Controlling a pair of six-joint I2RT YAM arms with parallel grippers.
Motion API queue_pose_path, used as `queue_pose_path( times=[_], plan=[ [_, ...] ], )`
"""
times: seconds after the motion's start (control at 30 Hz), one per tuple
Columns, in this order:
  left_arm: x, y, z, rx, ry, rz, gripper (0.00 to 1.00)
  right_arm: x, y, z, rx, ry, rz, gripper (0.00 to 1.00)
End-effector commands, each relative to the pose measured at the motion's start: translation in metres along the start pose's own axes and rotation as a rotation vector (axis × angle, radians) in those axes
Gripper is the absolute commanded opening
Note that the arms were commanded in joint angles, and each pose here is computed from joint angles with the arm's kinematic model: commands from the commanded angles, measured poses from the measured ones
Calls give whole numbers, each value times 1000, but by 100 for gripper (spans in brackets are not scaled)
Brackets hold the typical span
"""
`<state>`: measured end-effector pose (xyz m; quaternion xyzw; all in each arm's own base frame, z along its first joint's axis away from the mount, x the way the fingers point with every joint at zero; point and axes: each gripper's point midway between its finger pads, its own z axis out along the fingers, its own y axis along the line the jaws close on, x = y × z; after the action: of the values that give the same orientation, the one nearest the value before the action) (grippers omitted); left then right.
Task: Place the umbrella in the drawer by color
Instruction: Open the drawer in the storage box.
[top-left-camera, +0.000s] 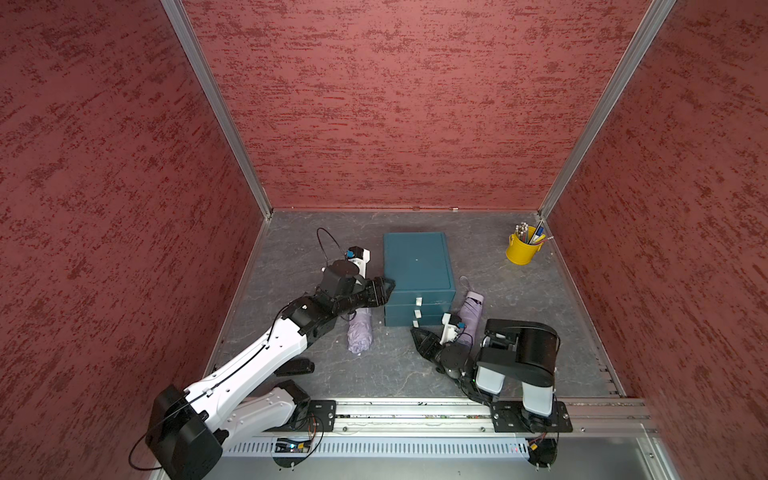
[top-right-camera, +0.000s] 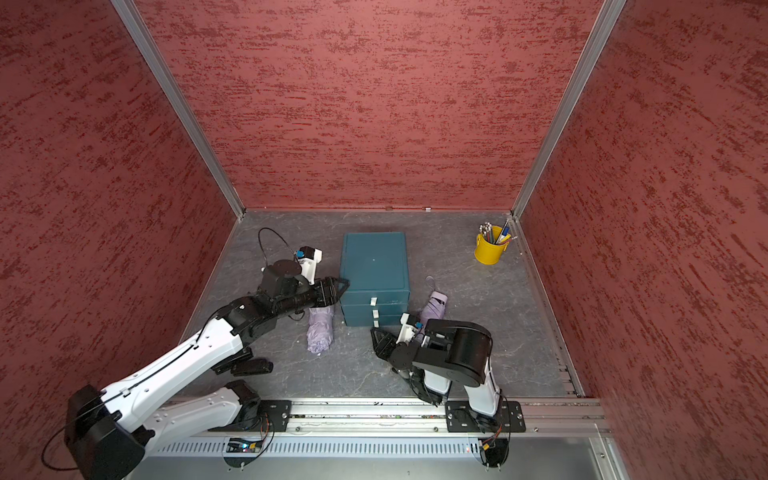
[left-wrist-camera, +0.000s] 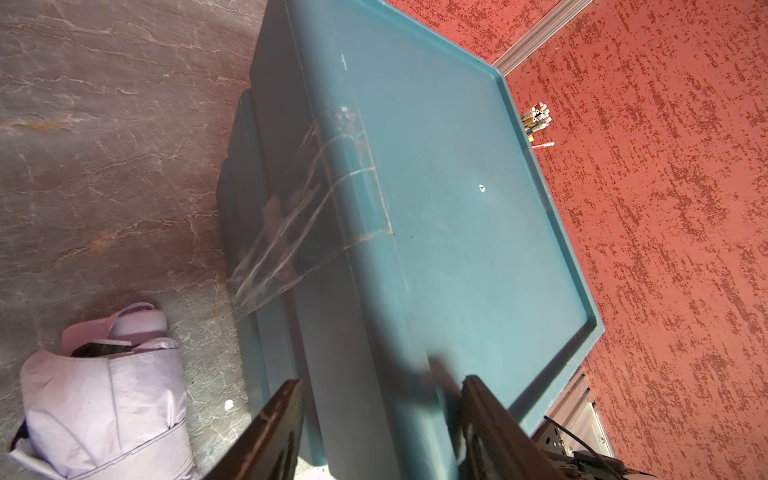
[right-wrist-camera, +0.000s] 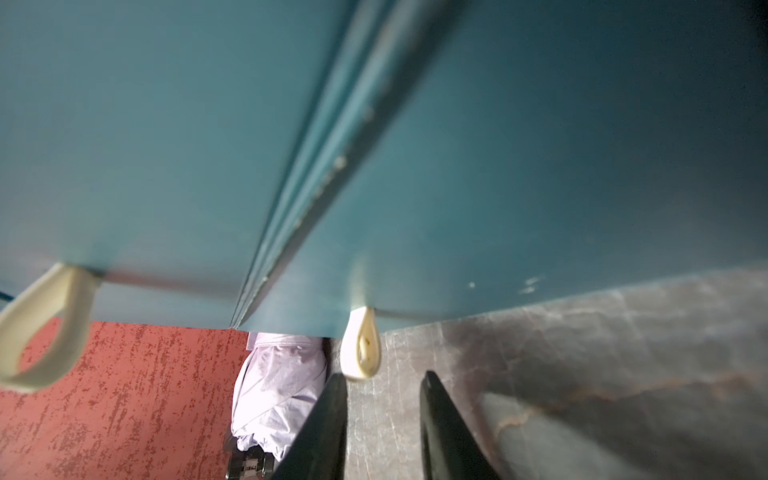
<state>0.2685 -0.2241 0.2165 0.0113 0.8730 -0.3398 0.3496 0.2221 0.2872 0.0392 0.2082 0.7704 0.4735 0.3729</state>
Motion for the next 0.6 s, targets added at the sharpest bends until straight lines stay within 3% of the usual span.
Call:
queue_pose_path(
  times=[0.0, 0.2, 0.57],
  plan=[
    [38, 35, 6, -122, 140, 18, 62, -6, -1, 4, 14, -6, -64, 37],
    [41, 38, 8, -131, 153, 26, 59, -9, 3, 8, 2, -5, -104, 32],
    [42, 43, 9, -153, 162, 37, 56, -14, 13, 6, -25, -10, -173, 36]
  ],
)
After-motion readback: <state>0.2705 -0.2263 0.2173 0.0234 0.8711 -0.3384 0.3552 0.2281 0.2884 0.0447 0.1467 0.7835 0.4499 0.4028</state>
